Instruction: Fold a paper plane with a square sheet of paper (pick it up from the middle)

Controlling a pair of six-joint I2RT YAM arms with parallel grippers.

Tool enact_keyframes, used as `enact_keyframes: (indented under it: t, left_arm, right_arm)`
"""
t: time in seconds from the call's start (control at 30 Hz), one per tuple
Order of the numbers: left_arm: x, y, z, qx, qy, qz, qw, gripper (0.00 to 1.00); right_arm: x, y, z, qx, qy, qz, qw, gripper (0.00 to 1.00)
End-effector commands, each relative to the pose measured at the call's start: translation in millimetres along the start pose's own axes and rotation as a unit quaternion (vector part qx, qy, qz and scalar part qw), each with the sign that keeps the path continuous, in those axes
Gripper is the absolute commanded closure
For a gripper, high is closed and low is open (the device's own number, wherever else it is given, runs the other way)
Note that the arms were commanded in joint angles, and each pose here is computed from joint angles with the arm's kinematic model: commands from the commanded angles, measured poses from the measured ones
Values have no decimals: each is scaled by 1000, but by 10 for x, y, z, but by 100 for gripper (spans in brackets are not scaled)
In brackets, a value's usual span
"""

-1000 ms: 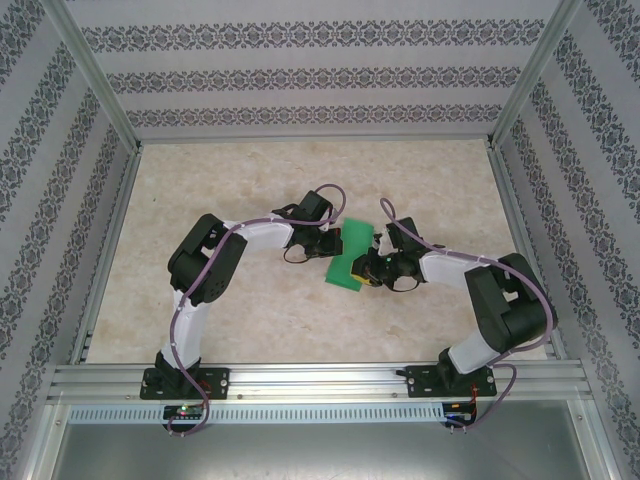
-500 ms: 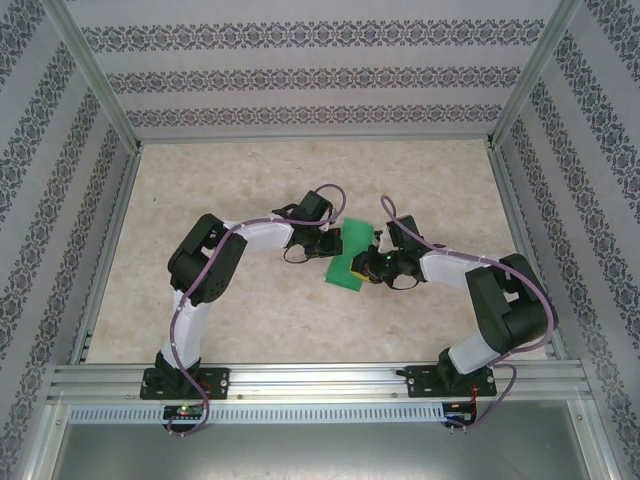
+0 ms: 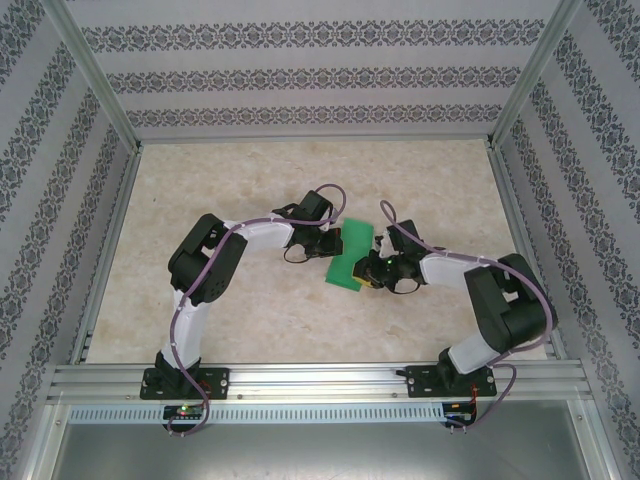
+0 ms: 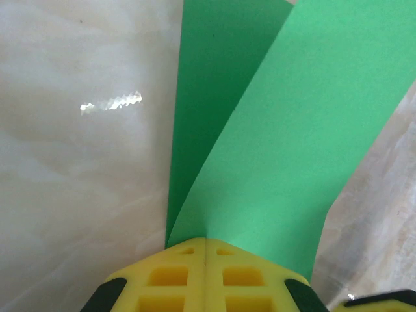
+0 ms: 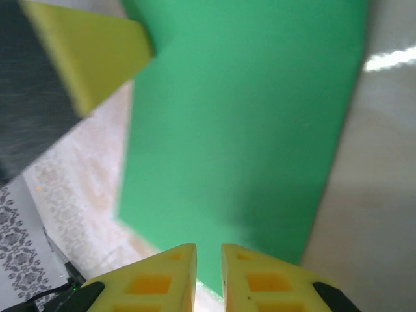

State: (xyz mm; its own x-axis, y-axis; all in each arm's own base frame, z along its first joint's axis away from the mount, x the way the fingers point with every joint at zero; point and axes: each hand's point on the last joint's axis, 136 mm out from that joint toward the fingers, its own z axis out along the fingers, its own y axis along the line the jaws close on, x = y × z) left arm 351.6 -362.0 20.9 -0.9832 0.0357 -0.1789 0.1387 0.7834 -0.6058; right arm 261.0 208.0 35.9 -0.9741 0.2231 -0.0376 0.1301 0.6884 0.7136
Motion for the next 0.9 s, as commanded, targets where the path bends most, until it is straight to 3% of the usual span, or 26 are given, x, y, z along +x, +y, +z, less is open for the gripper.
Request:
enact_keyframes:
  t: [0.0, 0.37, 0.63, 0.87]
  left_arm:
    - [277, 282, 187, -49, 46, -12, 998, 100]
    - [300, 307, 192, -52, 50, -11, 997, 100]
    - [293, 287, 177, -50, 49, -9, 997, 100]
    - [291, 292, 189, -51, 50, -9, 997, 100]
  right_arm:
    - [37, 126, -38, -13, -5, -23, 1000, 82]
    - [230, -297, 252, 23, 30, 4, 999, 83]
    - [190, -5, 60, -11, 11, -29, 999, 82]
    - [330, -208, 182, -3, 37, -16, 999, 82]
